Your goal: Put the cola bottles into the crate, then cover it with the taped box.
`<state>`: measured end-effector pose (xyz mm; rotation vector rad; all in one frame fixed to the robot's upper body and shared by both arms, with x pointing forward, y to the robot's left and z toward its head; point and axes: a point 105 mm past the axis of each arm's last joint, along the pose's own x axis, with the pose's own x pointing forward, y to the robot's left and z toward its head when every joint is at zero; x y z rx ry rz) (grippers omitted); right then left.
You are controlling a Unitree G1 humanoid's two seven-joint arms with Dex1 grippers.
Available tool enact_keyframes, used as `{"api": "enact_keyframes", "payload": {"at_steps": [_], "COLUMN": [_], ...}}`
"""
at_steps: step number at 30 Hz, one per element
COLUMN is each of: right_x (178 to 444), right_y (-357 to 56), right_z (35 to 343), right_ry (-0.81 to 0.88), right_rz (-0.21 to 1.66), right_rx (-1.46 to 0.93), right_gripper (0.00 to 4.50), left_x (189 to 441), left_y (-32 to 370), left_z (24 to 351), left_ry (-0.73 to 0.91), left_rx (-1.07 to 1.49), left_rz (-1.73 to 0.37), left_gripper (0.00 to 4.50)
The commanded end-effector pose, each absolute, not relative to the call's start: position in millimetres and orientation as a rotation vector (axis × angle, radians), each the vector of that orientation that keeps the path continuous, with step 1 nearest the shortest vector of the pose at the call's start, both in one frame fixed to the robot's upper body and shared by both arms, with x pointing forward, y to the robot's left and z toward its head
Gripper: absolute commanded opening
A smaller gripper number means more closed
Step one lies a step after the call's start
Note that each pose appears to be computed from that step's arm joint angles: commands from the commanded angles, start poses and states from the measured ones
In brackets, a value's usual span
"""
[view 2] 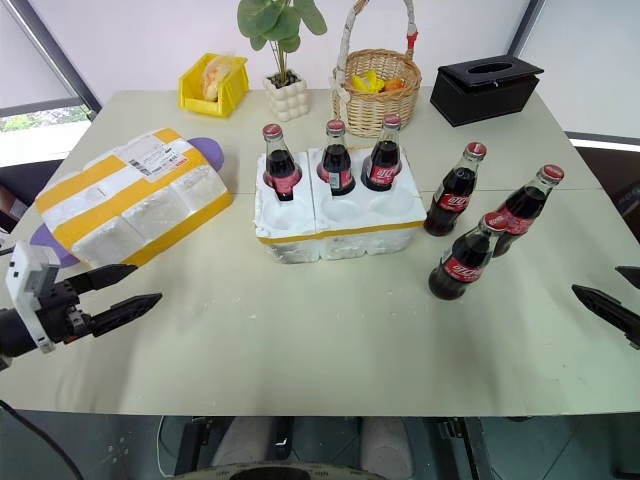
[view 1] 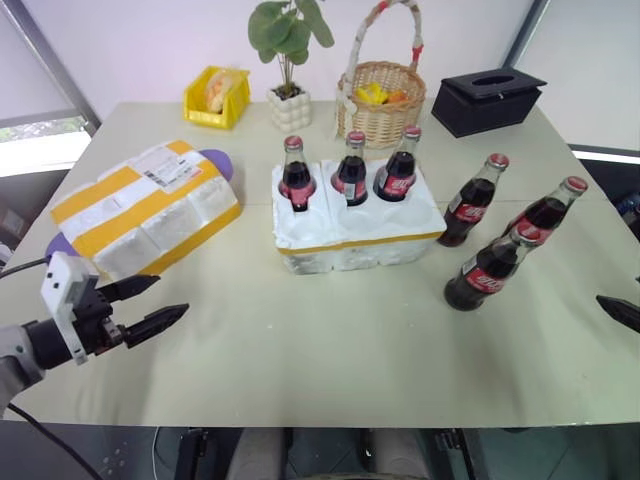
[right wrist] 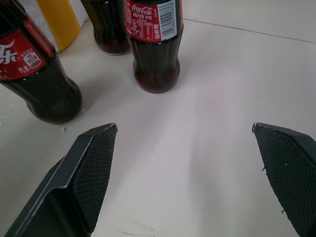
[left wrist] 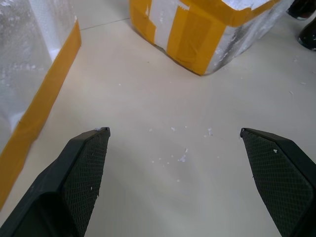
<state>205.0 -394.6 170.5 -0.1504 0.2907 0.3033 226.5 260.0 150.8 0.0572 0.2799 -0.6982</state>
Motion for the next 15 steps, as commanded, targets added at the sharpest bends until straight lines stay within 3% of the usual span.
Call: {"api": "enact_keyframes", "payload": {"at_steps": [1,15], "right_x": [202.6,195.0], "right_y": [-395.1,-391.5], "right_z": [186.3,185.5], "right_ry": [0.238,0.253], "right_rz": [0.289,0.29], "right_rx": [-0.174,-0.145], "right_gripper": [4.5,4.5], "left_x": [231.6,236.8], "left_y": [263.3,267.9], "left_z": [155.6,154.0], "left_ry": [0.264,0.276], "left_rx": [0.104,0.122], "left_rz": [-0.681,-0.667], "left_gripper": [4.44,4.44]}}
